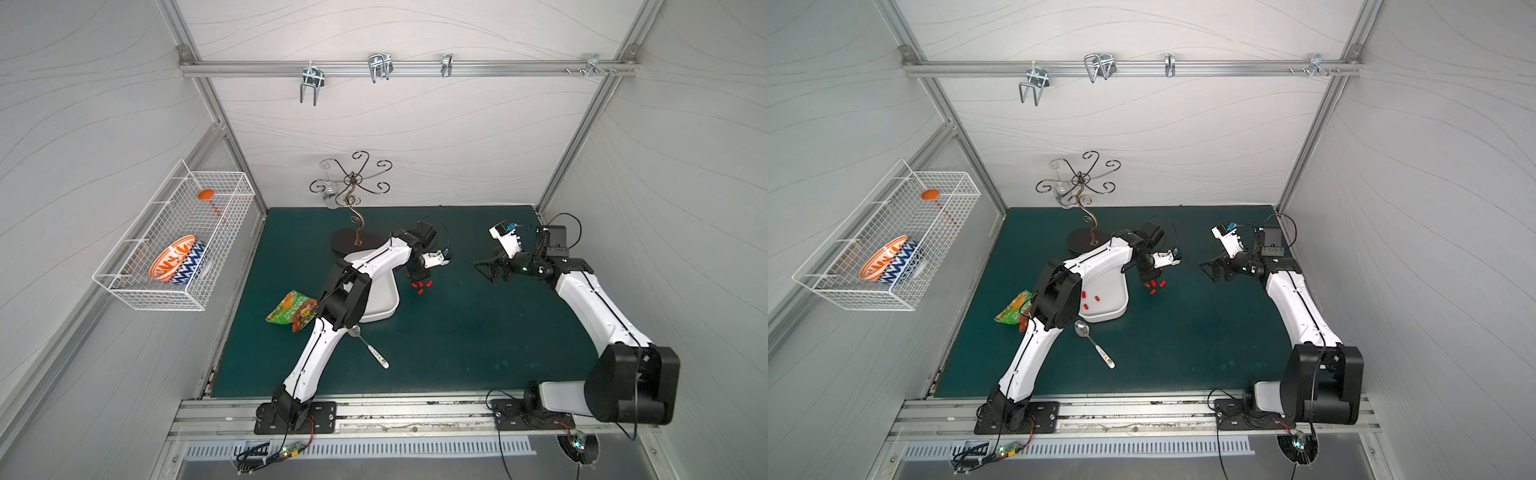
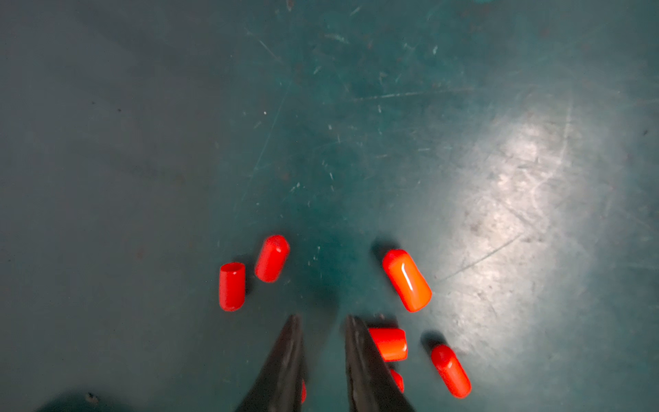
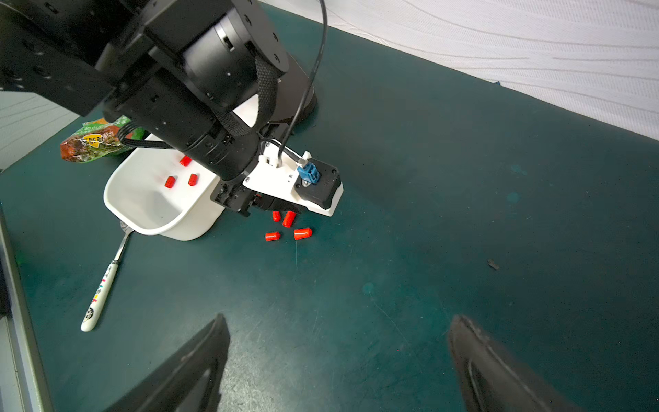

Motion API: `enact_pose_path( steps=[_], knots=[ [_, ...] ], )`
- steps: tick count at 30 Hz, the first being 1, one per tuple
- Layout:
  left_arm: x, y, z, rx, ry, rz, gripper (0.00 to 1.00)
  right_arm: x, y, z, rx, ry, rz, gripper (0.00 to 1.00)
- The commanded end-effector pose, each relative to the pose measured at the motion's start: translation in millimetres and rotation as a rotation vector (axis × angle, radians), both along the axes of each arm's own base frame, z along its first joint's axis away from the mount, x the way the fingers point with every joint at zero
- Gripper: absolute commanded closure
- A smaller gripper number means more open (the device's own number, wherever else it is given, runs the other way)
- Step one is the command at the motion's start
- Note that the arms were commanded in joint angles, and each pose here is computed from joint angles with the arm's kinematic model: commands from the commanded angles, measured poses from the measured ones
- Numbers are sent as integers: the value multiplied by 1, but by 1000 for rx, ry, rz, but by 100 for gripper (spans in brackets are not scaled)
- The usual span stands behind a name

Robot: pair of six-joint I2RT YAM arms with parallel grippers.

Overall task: Take the screw protection sleeves out of the storage box
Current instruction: Place the screw protection sleeve at the center of the board.

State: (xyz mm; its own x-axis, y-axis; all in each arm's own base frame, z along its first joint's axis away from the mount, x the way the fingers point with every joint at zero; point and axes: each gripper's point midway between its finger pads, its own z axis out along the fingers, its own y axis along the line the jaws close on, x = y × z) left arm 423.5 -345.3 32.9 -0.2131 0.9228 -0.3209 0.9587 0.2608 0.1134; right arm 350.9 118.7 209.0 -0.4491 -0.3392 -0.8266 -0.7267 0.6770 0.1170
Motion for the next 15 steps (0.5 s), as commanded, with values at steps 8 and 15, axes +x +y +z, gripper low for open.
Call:
enact_pose_path(
  steps=[8,15],
  knots=[
    [-14,17,95,-190,58,68,72,-3,2,7,10,-2,9,1],
    [-34,70,125,-219,89,179,70,-8,18,7,-21,-10,56,1]
  ],
)
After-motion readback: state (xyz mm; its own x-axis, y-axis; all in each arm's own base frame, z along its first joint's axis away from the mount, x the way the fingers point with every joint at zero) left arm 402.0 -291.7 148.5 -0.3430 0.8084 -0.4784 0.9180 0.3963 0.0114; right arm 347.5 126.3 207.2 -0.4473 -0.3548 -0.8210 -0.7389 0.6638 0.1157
